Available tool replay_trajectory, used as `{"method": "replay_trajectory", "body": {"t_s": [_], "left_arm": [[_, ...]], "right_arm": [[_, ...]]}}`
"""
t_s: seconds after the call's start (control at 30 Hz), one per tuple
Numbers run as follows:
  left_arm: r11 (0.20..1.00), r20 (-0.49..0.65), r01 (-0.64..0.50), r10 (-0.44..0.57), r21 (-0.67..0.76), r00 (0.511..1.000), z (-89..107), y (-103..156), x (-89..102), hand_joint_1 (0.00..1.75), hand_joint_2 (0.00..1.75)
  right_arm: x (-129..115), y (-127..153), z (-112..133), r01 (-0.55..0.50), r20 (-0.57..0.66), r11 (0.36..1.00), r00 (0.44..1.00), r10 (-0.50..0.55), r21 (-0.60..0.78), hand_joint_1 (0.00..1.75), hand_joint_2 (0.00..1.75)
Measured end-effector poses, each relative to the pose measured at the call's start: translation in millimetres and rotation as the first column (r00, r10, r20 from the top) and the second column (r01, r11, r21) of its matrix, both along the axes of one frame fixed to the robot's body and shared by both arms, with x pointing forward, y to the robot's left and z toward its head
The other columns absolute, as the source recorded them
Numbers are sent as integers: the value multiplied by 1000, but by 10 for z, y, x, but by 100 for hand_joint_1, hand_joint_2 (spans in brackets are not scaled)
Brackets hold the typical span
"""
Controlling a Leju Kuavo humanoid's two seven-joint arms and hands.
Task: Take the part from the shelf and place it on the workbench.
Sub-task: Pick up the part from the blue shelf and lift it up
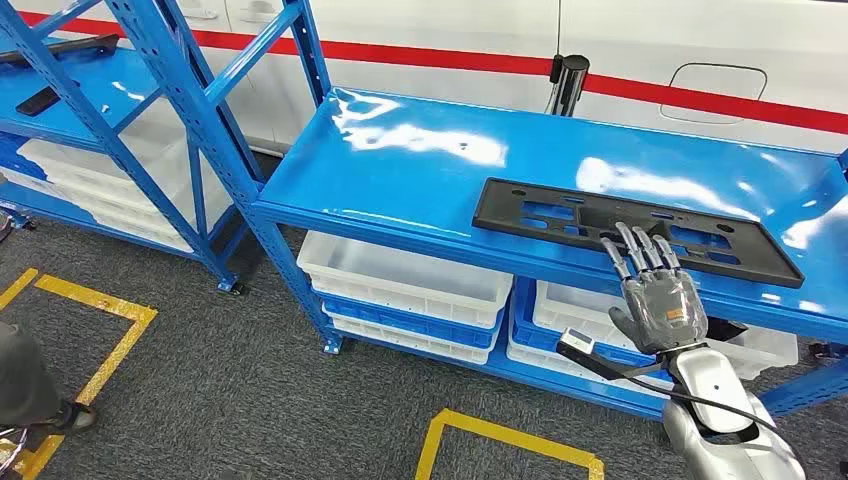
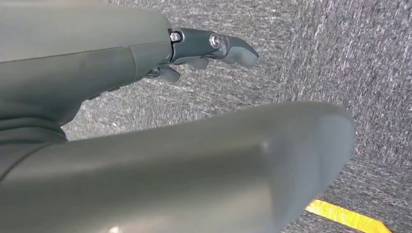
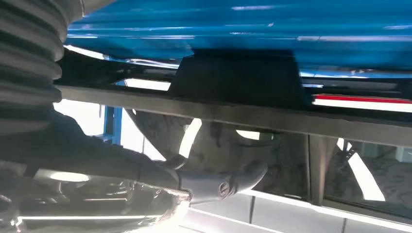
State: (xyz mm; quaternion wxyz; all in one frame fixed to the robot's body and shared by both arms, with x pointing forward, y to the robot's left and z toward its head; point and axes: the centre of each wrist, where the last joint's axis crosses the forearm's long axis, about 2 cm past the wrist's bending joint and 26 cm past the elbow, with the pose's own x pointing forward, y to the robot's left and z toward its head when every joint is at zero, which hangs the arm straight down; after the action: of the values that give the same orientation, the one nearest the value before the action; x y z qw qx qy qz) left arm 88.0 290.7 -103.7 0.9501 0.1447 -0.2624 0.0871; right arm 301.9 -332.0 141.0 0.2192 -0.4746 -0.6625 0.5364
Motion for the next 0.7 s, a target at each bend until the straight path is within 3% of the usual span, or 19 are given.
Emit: {"method": "replay_trajectory", "body": {"t_s": [0.23,0.33,0.4,0.47,0.53,0.7], "left_arm": [[1000,4,10,-10,21,1000,3,96,12,0,0],[1000,67,7,-7,7,998,4,73,21,0,0],[1000,147,-3,4,-4,989,6,37,39,0,0],[1000,194,-16,18,-13,981,6,-7,41,0,0],[1000,204,-22,26,-20,979,5,-37,38,0,0],[999,249,-44,50,-28,967,5,-53,38,0,0]], "right_arm": [[-76,36,-65,-10,-26,1000,1000,10,-2,0,175],[-155,18,-138,-10,-68,1000,998,10,-9,13,175],[-194,-19,-163,-9,-85,1000,996,7,-13,79,175],[-227,-64,-178,-10,-99,1000,995,8,-14,158,175],[-240,-118,-180,-13,-119,1000,993,10,-19,171,175],[-206,-270,-88,-22,-148,999,989,15,-49,172,175]]}}
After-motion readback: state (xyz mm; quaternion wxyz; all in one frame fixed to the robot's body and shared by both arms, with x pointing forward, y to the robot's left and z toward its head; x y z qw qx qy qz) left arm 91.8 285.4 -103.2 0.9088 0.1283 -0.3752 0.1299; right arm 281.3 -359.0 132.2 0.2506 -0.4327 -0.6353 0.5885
